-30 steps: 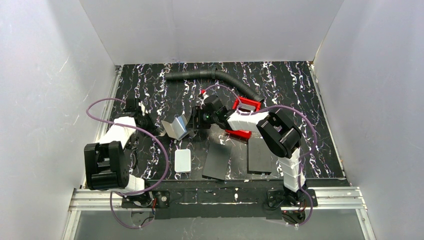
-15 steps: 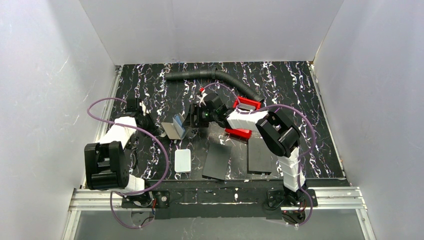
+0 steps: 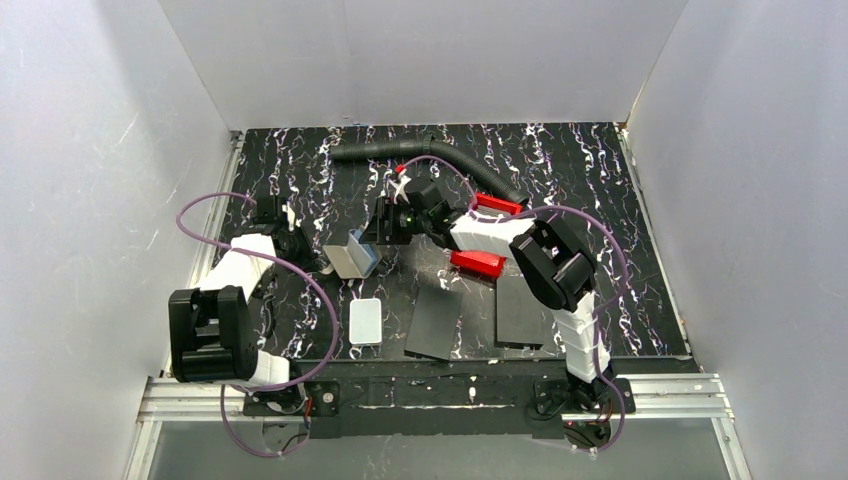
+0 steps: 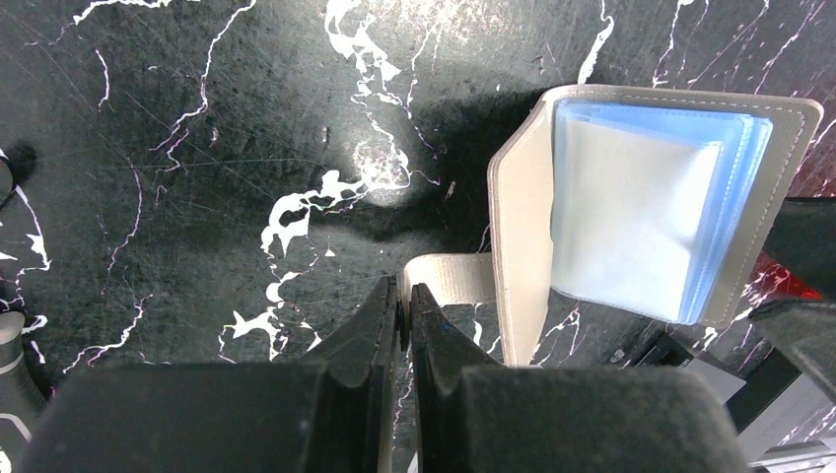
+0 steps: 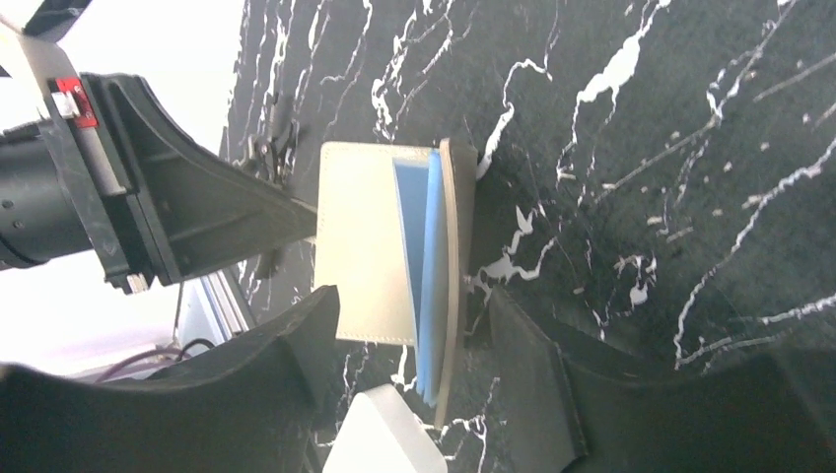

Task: Put the credit cards into the card holder
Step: Open the card holder at the center of the board.

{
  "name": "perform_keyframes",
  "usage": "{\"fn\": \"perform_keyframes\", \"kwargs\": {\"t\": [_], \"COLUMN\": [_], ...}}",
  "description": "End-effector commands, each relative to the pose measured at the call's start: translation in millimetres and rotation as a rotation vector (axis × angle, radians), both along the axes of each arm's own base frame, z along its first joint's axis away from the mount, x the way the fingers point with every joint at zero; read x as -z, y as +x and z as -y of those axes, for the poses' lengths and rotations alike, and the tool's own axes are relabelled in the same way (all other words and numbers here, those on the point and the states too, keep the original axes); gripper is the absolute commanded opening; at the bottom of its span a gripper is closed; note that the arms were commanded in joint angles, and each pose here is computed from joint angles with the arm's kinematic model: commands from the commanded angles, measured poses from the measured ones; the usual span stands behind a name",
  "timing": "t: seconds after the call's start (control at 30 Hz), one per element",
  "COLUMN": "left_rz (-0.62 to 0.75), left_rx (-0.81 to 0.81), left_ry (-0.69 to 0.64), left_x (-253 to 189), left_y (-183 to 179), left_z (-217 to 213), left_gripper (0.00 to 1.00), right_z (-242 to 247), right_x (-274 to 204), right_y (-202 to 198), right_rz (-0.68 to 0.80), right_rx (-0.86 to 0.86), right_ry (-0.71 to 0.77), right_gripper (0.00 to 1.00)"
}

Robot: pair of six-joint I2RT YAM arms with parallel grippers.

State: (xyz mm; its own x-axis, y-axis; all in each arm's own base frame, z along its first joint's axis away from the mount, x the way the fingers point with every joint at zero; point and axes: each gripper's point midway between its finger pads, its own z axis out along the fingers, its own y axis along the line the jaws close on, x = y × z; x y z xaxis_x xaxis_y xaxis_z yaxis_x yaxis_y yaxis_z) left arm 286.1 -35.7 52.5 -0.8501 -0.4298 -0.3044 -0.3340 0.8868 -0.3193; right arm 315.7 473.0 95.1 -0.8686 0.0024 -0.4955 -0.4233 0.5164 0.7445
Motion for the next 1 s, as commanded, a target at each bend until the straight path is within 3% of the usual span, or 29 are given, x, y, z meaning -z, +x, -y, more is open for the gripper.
{"fn": "perform_keyframes", "kwargs": {"t": [0.0,0.3,0.53,0.73,0.97], "left_rz": [0.011,0.013,0.012,0.015,0.016], "left_rx": [0.008,0.012,0.01,0.012,0.019], "left_ry": [0.024,0.028,0.031,0.022,0.019], "left_x": [-8.0,-8.2,-8.4,-8.8,-8.7], "left_y": [-2.7,-3.1,-2.6,-2.8,-2.7], "left_z": [-2.4,-1.8,-2.3,-0.4,1.1], "left_gripper": [0.0,0.0,0.0,0.0,0.0], "right_z": [-13.2,-12.3,-13.0,-12.7,-16.7], "right_x": [-10.4,-3.4,-10.4,-3.2,-2.3], "right_y": [12.8,18.6,16.1,14.3,12.8], "right_rz": [0.027,0.053,0.063,0.049,0.065], "right_rx": [-0.011,-0.014,-0.025,-0.029,-0.044], "right_ry": [0.032,-0.024,0.0,-0.004,-0.021], "right_gripper": [0.64,0.5,0.32,0.35,0.28]}}
